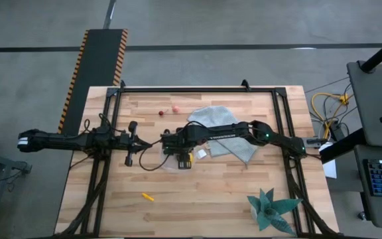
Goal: Pick and placing Produce into tupperware
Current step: Put the yellow corn into the transparent bin
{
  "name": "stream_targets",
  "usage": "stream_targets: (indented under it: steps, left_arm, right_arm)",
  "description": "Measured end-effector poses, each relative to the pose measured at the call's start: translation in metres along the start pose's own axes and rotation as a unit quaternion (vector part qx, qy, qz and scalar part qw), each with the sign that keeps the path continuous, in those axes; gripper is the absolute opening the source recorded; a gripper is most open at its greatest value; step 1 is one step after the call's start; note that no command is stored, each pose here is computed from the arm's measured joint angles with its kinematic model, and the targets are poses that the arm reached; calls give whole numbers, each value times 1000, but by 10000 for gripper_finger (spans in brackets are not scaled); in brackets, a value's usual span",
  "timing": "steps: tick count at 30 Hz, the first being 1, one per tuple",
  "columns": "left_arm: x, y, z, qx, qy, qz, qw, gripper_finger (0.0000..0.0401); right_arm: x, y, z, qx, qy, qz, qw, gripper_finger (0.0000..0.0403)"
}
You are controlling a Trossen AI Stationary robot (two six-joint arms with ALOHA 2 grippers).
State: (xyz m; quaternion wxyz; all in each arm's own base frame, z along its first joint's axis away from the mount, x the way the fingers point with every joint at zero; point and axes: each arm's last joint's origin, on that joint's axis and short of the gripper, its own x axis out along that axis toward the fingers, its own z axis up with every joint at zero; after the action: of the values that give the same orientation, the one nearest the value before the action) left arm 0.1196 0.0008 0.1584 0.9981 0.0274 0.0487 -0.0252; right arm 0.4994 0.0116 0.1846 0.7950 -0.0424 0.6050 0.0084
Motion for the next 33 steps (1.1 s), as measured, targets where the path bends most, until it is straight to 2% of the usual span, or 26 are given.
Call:
stream_targets:
  steps: [4,9,15,20,26,33]
  left_arm:
    - [0,0,0,0,0,0,1000,0]
    - [0,0,0,0,0,0,1000,0]
    - [0,0,0,0,-1,0,1000,0]
    - [0,0,0,0,-1,0,1000,0]
    - [0,0,0,-1,1,0,1000,0]
    - [0,0,0,-1,-1,0,1000,0]
  right_arm:
    - [-7,-1,2,4,-12,-1,1000,199]
    - [-36,-2,10,-1,-63,-3,998,193]
    - [-89,4,17,-16,-154,6,988,178]
    - [-143,15,9,-27,-207,5,978,166]
    - [-203,33,-18,-42,-251,-18,967,156]
    - [-244,59,-78,-22,-295,-70,953,154]
